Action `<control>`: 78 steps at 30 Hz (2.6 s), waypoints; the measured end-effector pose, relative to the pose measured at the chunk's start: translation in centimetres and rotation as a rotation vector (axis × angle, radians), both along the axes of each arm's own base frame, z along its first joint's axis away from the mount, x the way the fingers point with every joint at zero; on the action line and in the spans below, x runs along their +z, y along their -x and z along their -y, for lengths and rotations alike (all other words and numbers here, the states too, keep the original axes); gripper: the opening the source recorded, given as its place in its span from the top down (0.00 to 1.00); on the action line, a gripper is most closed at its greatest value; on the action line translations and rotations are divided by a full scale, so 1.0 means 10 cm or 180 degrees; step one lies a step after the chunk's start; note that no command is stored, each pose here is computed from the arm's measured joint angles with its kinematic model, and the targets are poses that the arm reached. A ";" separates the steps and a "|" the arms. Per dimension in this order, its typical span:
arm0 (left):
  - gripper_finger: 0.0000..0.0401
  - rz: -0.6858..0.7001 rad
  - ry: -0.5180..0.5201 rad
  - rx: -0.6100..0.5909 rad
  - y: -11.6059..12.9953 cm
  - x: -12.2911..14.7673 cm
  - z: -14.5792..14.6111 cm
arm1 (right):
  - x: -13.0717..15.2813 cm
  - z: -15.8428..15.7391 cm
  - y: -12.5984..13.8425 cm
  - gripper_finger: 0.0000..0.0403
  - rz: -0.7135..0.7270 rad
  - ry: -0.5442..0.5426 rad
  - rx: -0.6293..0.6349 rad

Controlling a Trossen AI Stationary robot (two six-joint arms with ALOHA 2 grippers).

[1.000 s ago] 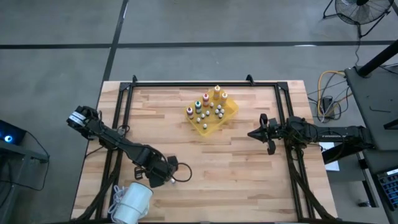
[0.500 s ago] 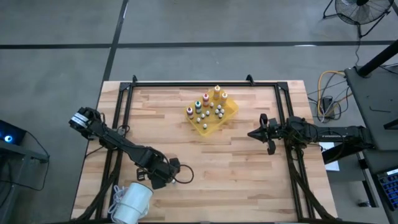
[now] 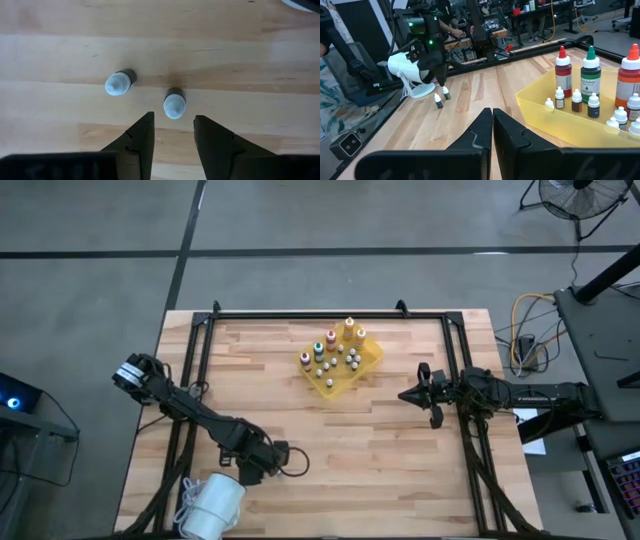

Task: Pick & Place food coloring
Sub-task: Put the small green food coloring bottle into the yellow bin

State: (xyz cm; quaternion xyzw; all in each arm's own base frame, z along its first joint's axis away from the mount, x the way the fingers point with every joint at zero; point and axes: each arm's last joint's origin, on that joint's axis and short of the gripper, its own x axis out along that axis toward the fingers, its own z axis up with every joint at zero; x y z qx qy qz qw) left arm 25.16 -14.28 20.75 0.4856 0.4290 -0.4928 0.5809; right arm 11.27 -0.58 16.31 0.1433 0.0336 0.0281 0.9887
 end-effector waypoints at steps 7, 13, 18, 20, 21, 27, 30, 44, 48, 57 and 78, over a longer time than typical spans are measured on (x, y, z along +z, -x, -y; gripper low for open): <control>0.73 -0.0001 -0.0021 -0.0085 -0.01 -0.03 0.01 | 0.00 0.00 0.00 0.98 -0.0002 0.0000 -0.0001; 0.73 -0.0074 -0.0075 -0.0156 -0.03 -0.11 0.03 | 0.00 0.00 0.00 0.98 -0.0001 0.0000 -0.0001; 0.73 -0.0070 -0.0082 -0.0200 -0.04 -0.13 0.04 | 0.00 0.00 0.00 0.98 0.0000 0.0000 -0.0001; 0.73 -0.0043 -0.0067 -0.0204 -0.04 -0.12 0.05 | 0.00 0.00 0.00 0.98 -0.0001 0.0000 0.0000; 0.73 -0.0037 -0.0064 -0.0203 -0.04 -0.12 0.05 | 0.00 0.00 0.00 0.98 -0.0001 0.0000 -0.0001; 0.73 -0.0028 -0.0059 -0.0203 -0.05 -0.12 0.05 | 0.00 0.00 0.00 0.98 -0.0002 0.0000 -0.0001; 0.73 -0.0008 -0.0049 -0.0205 -0.04 -0.15 0.06 | 0.00 0.00 0.00 0.98 -0.0002 0.0000 0.0000; 0.72 -0.0027 -0.0057 -0.0198 -0.01 -0.29 0.04 | 0.00 0.00 0.00 0.98 0.0000 0.0000 -0.0002; 0.72 -0.0017 -0.0051 -0.0197 -0.01 -0.30 0.04 | 0.00 0.00 0.00 0.98 -0.0002 0.0000 -0.0001; 0.76 0.0004 -0.0038 -0.0187 -0.02 -0.30 0.05 | 0.00 0.00 0.00 0.98 -0.0002 0.0000 -0.0002; 0.89 -0.0073 0.0023 0.0366 -0.05 -0.24 -0.03 | 0.00 0.00 0.00 0.98 -0.0001 0.0000 -0.0001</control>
